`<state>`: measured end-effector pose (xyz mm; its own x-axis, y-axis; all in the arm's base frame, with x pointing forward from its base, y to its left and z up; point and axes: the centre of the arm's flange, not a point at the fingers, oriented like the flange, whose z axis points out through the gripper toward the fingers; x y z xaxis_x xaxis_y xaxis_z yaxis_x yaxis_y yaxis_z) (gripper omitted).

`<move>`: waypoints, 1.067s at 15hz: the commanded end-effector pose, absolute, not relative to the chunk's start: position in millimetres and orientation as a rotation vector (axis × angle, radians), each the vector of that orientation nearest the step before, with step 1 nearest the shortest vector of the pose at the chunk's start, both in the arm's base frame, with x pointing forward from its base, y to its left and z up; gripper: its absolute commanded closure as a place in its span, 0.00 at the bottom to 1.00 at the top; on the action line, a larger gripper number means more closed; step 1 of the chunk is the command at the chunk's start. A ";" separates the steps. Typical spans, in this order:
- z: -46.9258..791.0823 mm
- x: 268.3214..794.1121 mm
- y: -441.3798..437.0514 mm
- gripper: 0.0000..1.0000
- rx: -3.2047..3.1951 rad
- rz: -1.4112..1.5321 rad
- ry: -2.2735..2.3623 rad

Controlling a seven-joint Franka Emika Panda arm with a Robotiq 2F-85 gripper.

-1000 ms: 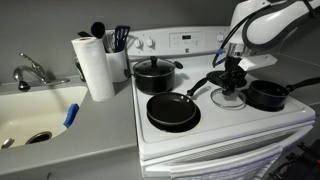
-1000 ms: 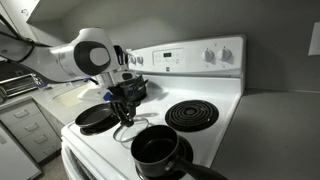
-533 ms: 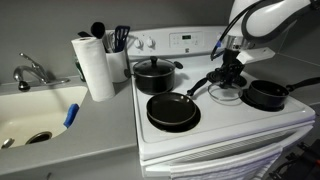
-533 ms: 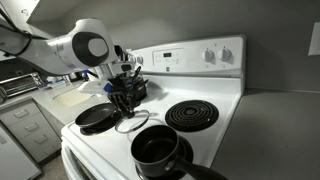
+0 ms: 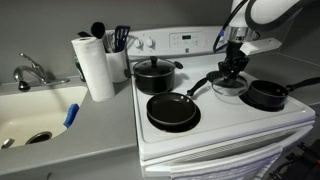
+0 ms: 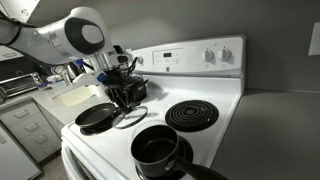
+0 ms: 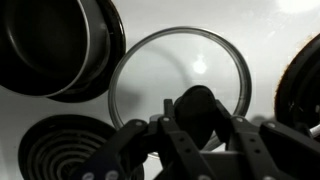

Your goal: Take the lid from the stove and put it on the left pot

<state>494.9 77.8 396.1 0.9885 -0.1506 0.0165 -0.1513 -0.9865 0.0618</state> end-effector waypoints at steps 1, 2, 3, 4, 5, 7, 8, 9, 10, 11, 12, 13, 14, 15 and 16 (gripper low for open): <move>421.4 480.3 78.1 0.85 3.041 0.007 -0.256; 427.2 475.6 81.4 0.85 3.039 0.014 -0.260; 430.4 472.1 83.3 0.85 3.037 0.022 -0.267; 433.9 467.7 83.9 0.85 3.032 0.029 -0.279; 436.0 464.1 84.0 0.85 3.028 0.035 -0.285; 440.5 456.8 81.6 0.85 3.021 0.045 -0.299; 442.4 452.8 78.5 0.85 3.018 0.050 -0.303; 442.5 449.1 74.4 0.85 3.010 0.049 -0.309; 442.9 445.4 70.0 0.85 3.004 0.049 -0.311; 443.2 441.6 65.6 0.85 2.998 0.046 -0.315; 444.5 436.8 61.6 0.85 2.989 0.049 -0.325; 445.5 433.7 58.0 0.85 2.985 0.046 -0.331; 445.8 429.8 55.1 0.85 2.972 0.045 -0.339; 447.2 427.1 52.1 0.85 2.965 0.042 -0.339; 448.6 423.1 49.7 0.85 2.954 0.043 -0.343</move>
<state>443.7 60.5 439.9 0.9761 -0.2136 0.0396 -0.2170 -0.9682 0.1248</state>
